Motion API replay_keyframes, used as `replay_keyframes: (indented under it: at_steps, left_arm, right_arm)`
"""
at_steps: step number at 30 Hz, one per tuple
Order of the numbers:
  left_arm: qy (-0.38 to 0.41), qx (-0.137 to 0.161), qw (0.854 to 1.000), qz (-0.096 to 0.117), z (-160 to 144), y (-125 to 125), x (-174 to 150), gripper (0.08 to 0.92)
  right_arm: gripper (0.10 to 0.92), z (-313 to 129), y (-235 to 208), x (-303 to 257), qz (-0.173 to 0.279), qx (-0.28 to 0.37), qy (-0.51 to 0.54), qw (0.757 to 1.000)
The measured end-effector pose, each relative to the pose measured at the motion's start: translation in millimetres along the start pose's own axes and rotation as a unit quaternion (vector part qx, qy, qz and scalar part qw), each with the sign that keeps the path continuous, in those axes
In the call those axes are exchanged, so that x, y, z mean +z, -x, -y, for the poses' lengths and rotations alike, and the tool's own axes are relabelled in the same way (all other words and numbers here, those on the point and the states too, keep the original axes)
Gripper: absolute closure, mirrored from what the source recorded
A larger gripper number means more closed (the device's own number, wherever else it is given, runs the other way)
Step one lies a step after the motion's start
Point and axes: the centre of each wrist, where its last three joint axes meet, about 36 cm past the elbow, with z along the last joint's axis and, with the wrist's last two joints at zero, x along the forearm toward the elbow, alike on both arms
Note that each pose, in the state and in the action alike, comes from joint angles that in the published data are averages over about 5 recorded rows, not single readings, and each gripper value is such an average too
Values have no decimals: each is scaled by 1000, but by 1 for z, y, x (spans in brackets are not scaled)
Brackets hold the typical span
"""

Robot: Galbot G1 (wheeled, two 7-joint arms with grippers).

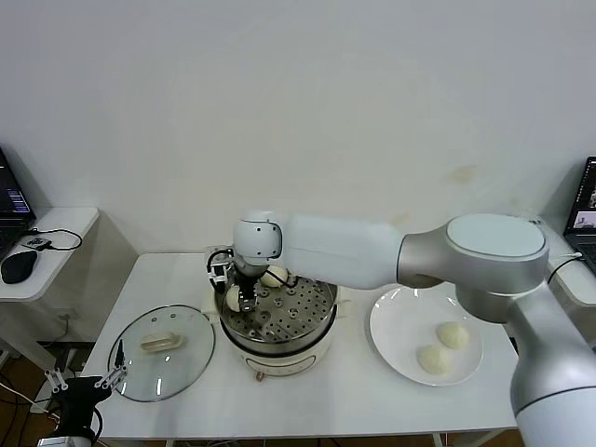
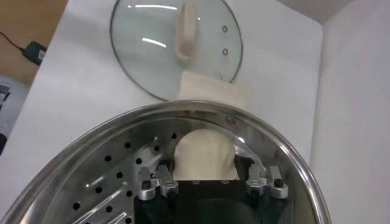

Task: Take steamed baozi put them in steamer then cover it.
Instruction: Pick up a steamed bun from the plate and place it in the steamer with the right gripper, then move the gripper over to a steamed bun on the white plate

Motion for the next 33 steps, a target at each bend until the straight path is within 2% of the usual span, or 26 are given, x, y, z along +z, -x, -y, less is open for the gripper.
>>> replay_keyframes:
  at_steps: [5,11,19,27,33]
  left_arm:
    - [0,1,1000,-1,0,0,0,177]
    - [1,3,1000,0,0,0,0,177]
    - [3,9,1000,1,0,2,-1,177]
    - [2,20,1000,-2,4,0,-1,177]
    - [6,24,1000,-7,5,-3,1,177]
  right_arm:
    - [210,2,-5,5,-3,-1,-2,1000]
    - [200,14,-38,27,-8,6,-12,1000]
    - [200,21,-111,89,-16,3,-32,999]
    - [200,-13,-160,185,-36,-4,-37,999]
    - [200,-58,-164,258,-43,-4,-18,999]
